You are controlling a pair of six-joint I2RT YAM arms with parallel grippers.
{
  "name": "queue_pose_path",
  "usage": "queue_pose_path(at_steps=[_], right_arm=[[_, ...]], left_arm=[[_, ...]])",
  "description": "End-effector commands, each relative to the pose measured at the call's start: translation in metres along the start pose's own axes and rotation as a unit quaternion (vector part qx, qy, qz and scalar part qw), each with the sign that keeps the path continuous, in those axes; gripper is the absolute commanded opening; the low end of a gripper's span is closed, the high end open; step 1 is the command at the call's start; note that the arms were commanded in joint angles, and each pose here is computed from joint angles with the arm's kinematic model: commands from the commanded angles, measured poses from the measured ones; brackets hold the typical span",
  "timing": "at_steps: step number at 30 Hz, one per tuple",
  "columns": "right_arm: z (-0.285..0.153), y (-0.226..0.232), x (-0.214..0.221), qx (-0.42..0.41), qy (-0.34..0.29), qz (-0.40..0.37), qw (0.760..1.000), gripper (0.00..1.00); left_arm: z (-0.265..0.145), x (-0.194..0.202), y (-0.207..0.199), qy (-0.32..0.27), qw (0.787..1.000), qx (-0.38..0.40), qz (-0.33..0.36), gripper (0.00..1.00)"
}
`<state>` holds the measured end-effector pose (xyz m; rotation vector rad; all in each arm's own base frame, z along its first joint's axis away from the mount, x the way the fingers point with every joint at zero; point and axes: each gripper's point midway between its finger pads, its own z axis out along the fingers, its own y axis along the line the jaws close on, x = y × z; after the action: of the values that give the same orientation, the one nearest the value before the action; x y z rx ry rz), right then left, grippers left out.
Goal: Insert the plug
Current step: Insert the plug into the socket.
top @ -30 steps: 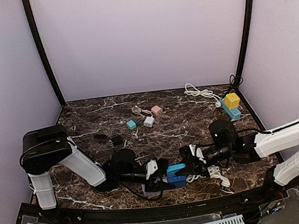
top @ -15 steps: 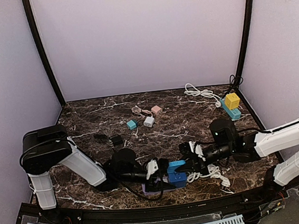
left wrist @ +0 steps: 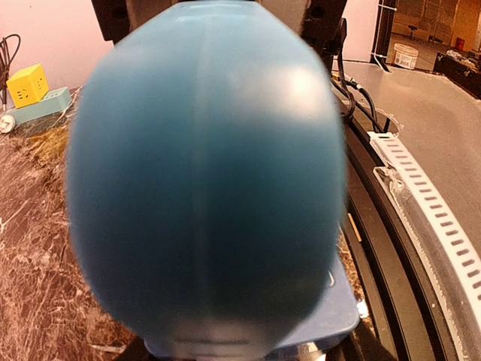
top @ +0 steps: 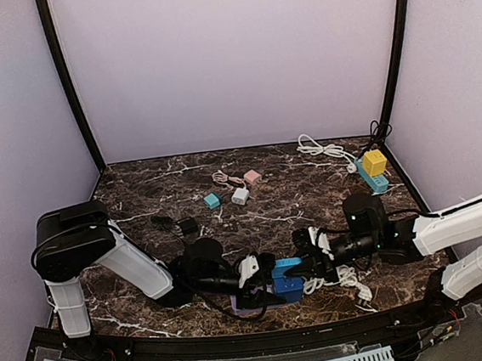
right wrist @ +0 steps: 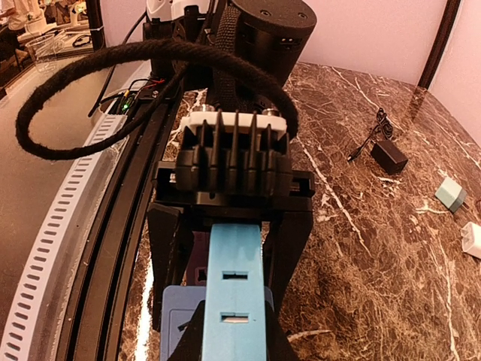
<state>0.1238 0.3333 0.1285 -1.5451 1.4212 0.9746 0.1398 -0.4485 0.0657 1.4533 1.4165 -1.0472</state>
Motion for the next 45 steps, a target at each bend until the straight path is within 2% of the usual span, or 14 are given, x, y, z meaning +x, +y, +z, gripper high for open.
queue_pose_path(at_steps=[1, 17, 28, 39, 45], right_arm=[[0.002, 0.029, 0.051, -0.049, 0.071, 0.068, 0.994, 0.0], [0.013, 0.042, 0.068, -0.085, 0.109, 0.077, 0.987, 0.0], [0.014, 0.049, 0.063, -0.092, 0.112, 0.087, 0.986, 0.0], [0.015, 0.053, 0.054, -0.079, 0.11, 0.116, 0.984, 0.0], [0.019, 0.035, 0.049, -0.041, 0.109, 0.108, 0.987, 0.0]], left_arm=[[-0.001, 0.026, 0.005, 0.048, 0.998, -0.013, -0.036, 0.01], [-0.018, 0.025, 0.011, 0.027, 0.999, 0.016, 0.008, 0.01], [-0.023, 0.029, 0.018, 0.04, 0.999, 0.016, 0.006, 0.0], [-0.027, 0.03, 0.015, 0.04, 0.998, 0.034, 0.025, 0.01], [-0.028, 0.029, 0.005, 0.03, 0.997, 0.057, 0.044, 0.01]])
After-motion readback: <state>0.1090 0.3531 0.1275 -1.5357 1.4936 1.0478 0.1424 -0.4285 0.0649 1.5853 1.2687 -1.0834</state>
